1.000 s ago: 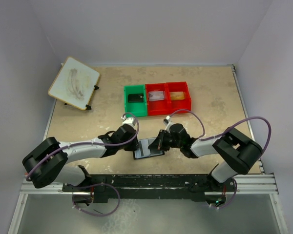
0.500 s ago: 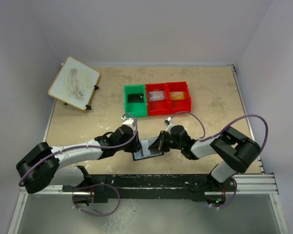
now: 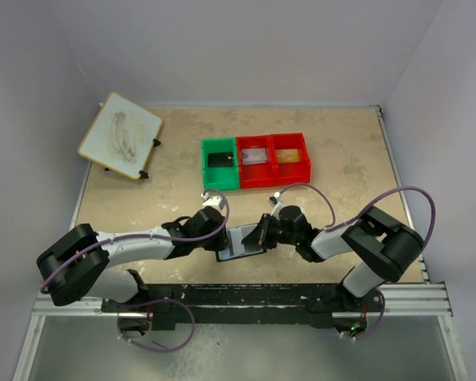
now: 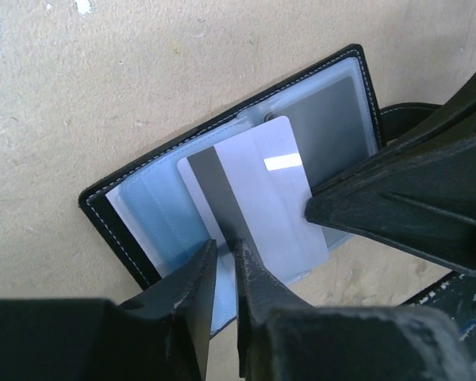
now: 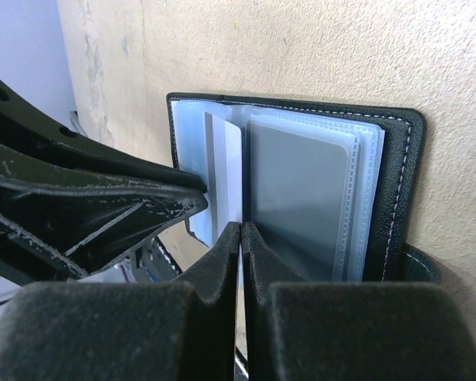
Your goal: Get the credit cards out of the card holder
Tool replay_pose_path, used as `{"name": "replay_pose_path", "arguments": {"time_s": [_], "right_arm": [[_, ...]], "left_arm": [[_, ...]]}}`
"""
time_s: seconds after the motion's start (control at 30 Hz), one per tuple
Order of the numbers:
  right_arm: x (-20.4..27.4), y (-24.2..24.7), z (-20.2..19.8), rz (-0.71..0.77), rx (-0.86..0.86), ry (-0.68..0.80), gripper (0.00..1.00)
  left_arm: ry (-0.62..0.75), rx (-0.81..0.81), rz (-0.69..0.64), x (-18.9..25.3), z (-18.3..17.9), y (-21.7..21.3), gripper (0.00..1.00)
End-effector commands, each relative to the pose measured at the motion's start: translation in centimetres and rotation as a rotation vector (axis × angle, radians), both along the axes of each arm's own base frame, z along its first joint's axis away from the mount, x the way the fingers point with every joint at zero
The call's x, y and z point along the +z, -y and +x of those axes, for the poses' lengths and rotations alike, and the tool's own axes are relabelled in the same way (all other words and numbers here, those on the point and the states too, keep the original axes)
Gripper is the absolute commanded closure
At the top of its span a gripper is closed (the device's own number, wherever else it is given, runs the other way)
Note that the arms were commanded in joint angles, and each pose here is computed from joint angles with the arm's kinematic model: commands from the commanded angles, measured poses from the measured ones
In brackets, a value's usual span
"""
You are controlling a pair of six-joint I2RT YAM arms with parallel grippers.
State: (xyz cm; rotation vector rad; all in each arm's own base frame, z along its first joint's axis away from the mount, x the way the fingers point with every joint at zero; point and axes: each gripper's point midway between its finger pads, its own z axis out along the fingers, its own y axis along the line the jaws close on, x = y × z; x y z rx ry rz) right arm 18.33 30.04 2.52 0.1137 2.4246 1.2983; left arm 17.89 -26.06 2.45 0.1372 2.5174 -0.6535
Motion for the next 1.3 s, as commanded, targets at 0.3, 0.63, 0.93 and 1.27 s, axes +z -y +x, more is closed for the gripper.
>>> {"name": "replay_pose_path", "arguments": {"time_s": [0.3,0.63,0.93,1.27], "right_arm": [[1.8,-1.1,0.2,0.086,0.019,0.043,0.83],[1.9,-1.9,0.3,0.138,0.03,0.035,0.87],[2.4,-1.9,0.3,0.16,0.013,0.022,0.79],[2.0,-1.8,0.3,0.174,-0.002,0.007,0.87]], "left_arm": [[-0.009,0.022,0.164,-2.2,-0.2,-2.6,0.97],[-0.008,0.019,0.184,-2.2,-0.1,-2.9,1.0],[-0.008,0.016,0.194,-2.4,-0.1,-2.9,1.0],[-0.009,0.009,0.201,-2.3,-0.1,-3.0,1.0]]}}
